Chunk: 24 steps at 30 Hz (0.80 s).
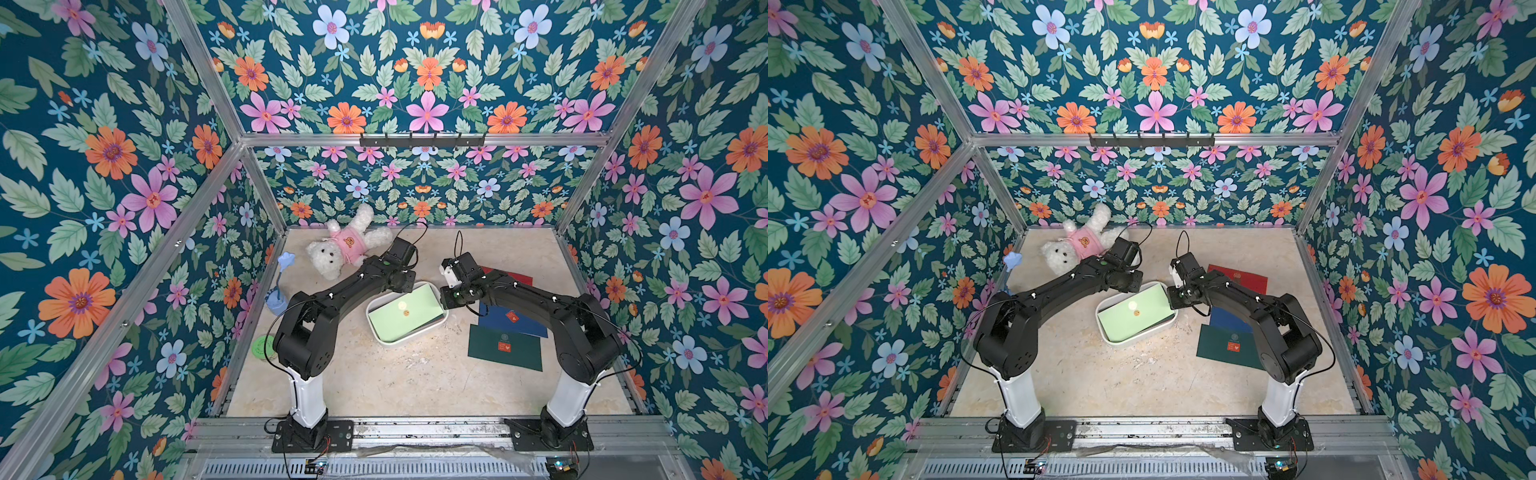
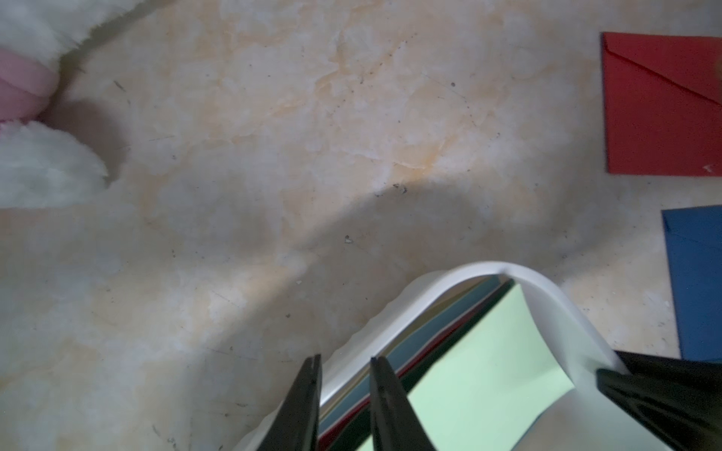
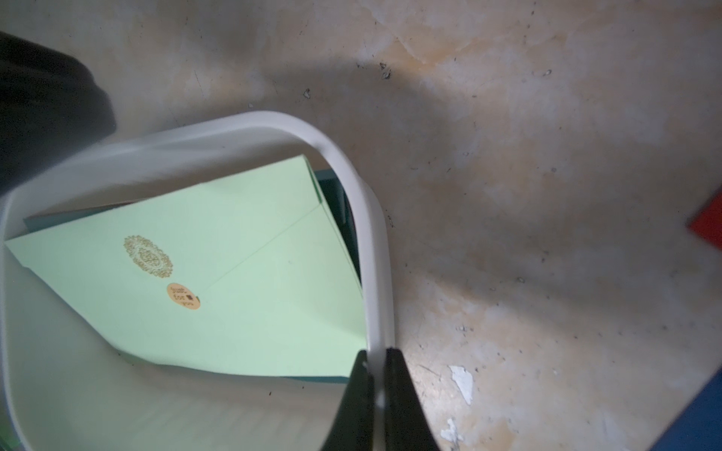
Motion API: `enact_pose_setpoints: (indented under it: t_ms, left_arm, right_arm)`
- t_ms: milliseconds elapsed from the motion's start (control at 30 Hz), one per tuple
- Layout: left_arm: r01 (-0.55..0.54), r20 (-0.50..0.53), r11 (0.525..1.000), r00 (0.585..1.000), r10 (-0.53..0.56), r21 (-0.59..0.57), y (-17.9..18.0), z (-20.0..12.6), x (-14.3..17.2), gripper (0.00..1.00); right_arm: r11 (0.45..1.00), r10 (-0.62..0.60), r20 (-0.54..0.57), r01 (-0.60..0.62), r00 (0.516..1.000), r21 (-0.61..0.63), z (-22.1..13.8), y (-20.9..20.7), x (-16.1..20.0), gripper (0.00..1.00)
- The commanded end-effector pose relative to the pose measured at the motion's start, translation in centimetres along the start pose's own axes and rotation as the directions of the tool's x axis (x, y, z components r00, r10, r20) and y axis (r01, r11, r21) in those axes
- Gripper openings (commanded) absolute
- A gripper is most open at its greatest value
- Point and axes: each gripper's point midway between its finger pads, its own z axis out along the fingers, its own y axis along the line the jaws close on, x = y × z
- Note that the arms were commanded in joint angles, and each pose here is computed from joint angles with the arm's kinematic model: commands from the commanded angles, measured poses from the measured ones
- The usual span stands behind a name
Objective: Put the sealed envelopes into the storage box
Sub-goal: Place the envelope in the storage box.
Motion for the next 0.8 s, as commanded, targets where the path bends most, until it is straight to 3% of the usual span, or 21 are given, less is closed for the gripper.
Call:
enact_pose_setpoints:
  t_ms: [0, 767]
  left_arm:
    - [-0.020, -0.004, 1.000, 1.000, 0.020, 0.003, -0.6, 0.5, 0.0, 0.28]
    - [-0.089, -0.087, 0.994, 0.992, 0.094, 0.068, -3.6, 2.5, 2.4, 0.29]
  right_arm:
    - [1.000, 0.008, 0.017, -0.008, 1.000, -0.005, 0.1, 0.2, -0.4, 0.08]
    - [0.999, 0.040, 0.019, -0.040, 0.999, -0.033, 0.6, 0.6, -0.6, 0.08]
